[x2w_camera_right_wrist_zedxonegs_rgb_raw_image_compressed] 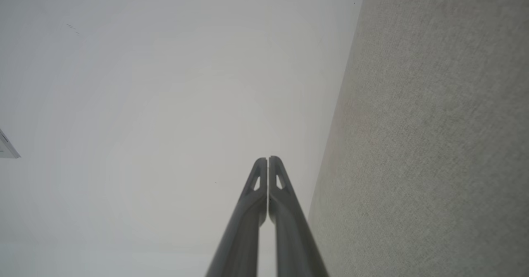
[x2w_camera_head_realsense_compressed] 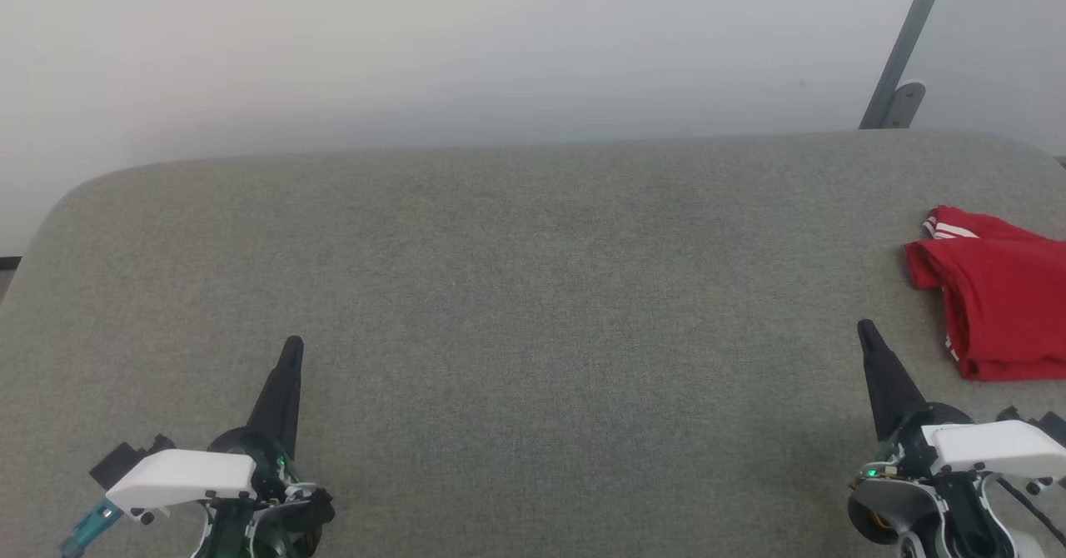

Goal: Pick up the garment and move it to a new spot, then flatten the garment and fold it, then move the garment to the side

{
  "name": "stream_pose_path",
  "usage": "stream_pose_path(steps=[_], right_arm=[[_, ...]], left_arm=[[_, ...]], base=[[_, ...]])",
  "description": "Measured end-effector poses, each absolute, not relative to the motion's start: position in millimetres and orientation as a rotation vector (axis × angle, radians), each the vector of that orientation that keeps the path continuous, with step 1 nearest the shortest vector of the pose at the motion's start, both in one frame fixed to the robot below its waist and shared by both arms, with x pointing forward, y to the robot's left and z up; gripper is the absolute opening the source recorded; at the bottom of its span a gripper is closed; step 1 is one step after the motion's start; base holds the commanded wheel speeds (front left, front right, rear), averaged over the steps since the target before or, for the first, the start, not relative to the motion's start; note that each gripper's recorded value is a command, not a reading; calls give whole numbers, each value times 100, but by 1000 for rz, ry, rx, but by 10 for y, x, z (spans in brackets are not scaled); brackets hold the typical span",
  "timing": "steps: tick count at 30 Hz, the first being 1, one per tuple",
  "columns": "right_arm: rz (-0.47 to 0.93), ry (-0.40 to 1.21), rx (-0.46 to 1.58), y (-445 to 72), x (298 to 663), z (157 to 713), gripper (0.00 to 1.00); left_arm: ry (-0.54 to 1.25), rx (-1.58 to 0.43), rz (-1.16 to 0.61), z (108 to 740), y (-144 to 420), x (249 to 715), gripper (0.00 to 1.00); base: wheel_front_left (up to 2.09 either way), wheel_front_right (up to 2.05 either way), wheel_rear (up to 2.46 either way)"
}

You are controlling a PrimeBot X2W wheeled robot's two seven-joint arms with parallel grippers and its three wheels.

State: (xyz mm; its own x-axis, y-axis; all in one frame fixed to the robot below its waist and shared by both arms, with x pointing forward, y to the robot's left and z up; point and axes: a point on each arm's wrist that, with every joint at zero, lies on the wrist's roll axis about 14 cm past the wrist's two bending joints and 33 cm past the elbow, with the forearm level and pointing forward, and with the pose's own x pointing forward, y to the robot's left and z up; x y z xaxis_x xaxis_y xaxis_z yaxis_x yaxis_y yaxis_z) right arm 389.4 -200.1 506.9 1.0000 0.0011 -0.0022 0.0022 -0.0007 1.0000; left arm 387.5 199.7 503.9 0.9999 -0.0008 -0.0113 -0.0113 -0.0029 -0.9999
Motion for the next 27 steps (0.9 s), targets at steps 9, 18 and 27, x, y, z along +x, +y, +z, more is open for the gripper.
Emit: stream_pose_path(steps=[9, 18, 27], right_arm=[[-1, 3, 1572, -2001, 3894, 5069, 0], [-1, 3, 1572, -2001, 3894, 5069, 0], [-1, 3, 1572, -2001, 3894, 5069, 0]], left_arm=[[10, -1574, 8, 5039, 1996, 3875, 0], [10, -1574, 8, 5039, 1996, 3875, 0], [10, -1574, 8, 5039, 1997, 3875, 0]], base=[[0, 0, 0], [0, 0, 0], [0, 0, 0]])
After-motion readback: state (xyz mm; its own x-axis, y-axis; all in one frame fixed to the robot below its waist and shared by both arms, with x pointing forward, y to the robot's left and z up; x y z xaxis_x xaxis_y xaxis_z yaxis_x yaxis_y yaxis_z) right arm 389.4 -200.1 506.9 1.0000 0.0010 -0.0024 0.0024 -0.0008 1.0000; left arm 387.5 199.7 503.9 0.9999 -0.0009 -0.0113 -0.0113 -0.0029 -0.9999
